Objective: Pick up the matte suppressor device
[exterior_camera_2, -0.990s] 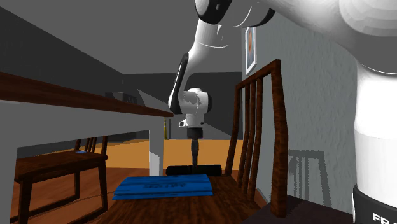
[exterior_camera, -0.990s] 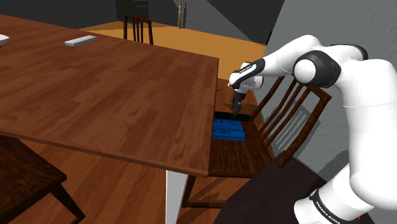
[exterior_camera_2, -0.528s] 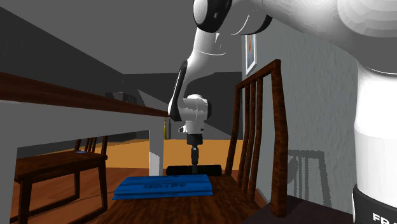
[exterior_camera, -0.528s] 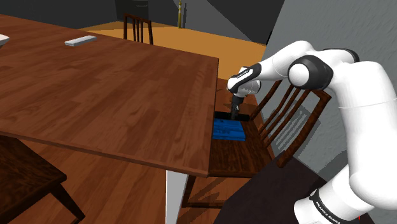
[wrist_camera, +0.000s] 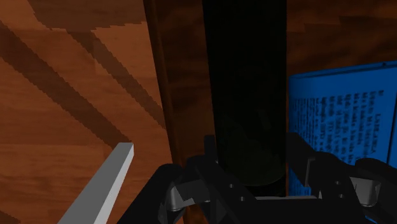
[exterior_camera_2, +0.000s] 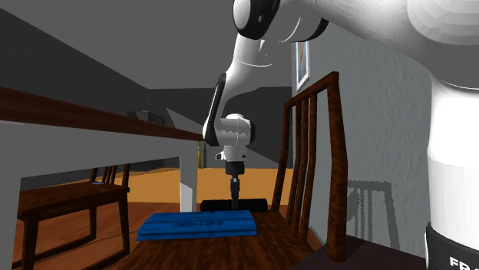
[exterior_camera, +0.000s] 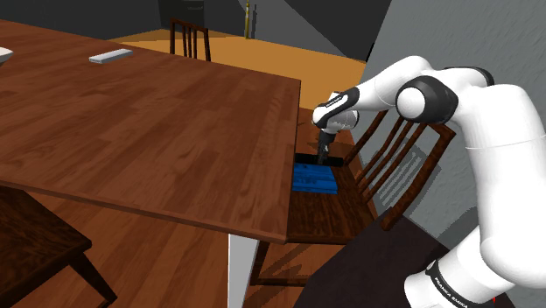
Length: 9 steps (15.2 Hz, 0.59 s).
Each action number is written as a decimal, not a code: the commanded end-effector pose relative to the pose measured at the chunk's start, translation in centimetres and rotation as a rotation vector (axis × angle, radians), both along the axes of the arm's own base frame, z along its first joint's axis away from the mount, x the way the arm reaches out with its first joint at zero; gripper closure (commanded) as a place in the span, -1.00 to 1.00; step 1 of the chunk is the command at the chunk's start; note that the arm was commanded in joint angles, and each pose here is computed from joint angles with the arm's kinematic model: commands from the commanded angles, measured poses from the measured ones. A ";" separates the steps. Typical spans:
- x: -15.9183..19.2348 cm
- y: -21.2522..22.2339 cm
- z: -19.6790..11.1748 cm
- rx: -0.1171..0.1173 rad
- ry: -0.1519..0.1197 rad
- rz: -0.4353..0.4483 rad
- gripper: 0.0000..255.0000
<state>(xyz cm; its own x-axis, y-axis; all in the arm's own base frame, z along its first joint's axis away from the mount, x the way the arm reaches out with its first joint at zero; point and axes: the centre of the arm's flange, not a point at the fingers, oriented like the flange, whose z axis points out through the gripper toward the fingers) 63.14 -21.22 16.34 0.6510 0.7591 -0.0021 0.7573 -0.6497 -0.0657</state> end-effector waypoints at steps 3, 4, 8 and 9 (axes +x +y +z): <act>0.0 0.0 1.0 0.000 0.001 -0.001 1.00; 0.0 0.0 1.6 0.000 0.001 -0.001 1.00; 0.0 0.0 3.7 0.000 0.001 -0.001 1.00; 0.0 0.0 4.2 0.000 0.001 -0.001 1.00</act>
<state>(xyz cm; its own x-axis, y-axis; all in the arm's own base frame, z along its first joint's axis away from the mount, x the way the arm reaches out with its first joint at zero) 63.19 -21.34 20.15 0.6516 0.7586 -0.0025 0.7568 -0.6503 -0.0667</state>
